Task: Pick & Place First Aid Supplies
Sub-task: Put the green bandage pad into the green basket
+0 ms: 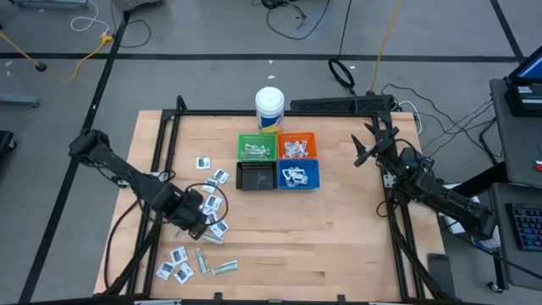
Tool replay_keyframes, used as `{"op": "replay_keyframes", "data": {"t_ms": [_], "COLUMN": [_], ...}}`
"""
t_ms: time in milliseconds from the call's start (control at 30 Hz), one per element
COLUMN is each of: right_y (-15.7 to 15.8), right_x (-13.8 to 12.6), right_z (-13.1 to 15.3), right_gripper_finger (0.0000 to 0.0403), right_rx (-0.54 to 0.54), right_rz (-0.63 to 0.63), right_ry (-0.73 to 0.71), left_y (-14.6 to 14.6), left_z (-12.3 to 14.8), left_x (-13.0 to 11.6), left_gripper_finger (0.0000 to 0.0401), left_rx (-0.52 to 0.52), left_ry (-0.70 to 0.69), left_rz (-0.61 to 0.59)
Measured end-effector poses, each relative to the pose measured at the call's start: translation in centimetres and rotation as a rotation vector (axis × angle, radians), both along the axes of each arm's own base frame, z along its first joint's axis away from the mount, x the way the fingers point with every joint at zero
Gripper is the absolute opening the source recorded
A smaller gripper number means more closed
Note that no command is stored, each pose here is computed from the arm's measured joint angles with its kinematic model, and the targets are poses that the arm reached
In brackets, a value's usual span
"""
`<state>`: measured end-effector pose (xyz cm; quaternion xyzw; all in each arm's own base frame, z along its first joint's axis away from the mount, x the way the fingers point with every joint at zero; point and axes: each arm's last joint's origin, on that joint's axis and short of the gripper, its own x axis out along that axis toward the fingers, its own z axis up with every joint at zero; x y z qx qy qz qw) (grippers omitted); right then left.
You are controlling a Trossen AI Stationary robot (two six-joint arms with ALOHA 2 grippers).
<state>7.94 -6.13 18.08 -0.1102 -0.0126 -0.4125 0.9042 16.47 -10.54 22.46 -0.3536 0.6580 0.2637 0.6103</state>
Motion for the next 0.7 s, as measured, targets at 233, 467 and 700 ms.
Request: {"op": "replay_keyframes", "data": {"t_ms": [233,467,700], "right_y": [0.0,0.0,0.0], "right_x": [0.0,0.0,0.0], "right_z": [0.0,0.0,0.0], "right_gripper_finger": [0.0279,0.0279,0.0279], "right_rx": [0.000,0.000,0.000], "right_rz": [0.001,0.000,0.000], "right_ry": [0.000,0.000,0.000], "left_y": [0.5,5.4,11.0], "left_z": [1.3,2.0,2.8], "left_x": [1.0,4.2,8.9], "left_gripper_finger": [0.0000,0.0000,0.0000], "left_rx": [0.103,0.173,0.242], "left_ry": [-0.144,-0.125,-0.104], "left_rz": [-0.408,-0.523,-0.629]}}
